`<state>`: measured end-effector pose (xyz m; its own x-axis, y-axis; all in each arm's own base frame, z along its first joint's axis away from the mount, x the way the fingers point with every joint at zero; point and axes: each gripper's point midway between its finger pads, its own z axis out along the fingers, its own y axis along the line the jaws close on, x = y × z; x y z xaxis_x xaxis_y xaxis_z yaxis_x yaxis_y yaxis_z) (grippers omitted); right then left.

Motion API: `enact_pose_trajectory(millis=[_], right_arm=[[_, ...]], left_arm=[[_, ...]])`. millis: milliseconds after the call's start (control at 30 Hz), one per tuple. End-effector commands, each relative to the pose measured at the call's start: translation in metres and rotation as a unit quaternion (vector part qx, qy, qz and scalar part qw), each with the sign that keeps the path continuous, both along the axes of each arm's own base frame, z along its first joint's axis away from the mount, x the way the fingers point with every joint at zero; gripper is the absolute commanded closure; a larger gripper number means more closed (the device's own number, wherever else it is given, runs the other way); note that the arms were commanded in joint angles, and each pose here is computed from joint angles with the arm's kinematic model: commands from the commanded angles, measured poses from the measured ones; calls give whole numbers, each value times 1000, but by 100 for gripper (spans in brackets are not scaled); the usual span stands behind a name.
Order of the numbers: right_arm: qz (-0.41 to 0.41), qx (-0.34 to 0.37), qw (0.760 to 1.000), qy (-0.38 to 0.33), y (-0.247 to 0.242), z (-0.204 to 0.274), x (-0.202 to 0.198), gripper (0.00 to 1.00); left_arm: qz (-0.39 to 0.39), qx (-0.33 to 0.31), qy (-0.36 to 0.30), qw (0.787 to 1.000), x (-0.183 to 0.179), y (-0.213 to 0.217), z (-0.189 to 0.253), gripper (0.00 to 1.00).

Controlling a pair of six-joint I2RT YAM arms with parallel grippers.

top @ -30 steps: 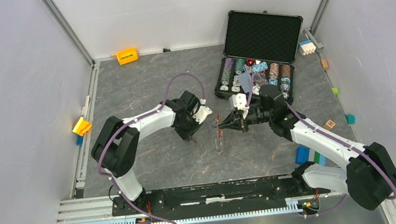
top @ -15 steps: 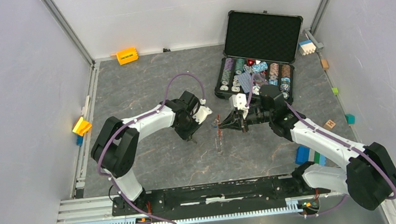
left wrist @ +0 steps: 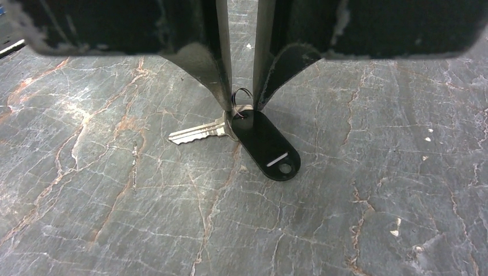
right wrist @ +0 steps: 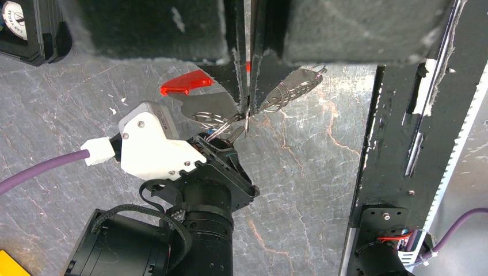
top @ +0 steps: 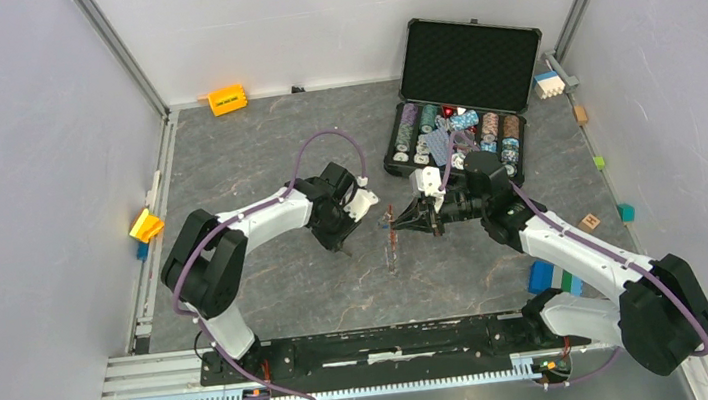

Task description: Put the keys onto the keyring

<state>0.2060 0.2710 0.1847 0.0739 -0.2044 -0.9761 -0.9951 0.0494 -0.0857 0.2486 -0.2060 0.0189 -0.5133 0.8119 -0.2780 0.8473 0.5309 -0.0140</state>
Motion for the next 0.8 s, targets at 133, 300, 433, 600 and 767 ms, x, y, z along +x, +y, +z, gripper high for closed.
enact_pose_trajectory(millis=[133,300,433,600,767], right_arm=[[-2,11,1000,-12,0,9,4,100],[-2,11,1000,-11,0,9,4,100],[-3,11,1000,-11,0,9,4,100],[-2,10,1000,-8,0,7,4,100],[-2,10,1000,-8,0,8,4,100]], left_arm=[[-14,-4,-35,999,10,-1,10,75],[-15,-3,-37,999,12,-1,9,79],[-17,-4,-39,999,12,-2,10,80],[-17,-3,-39,999,12,-1,9,81],[-17,-2,-48,999,15,0,11,75]])
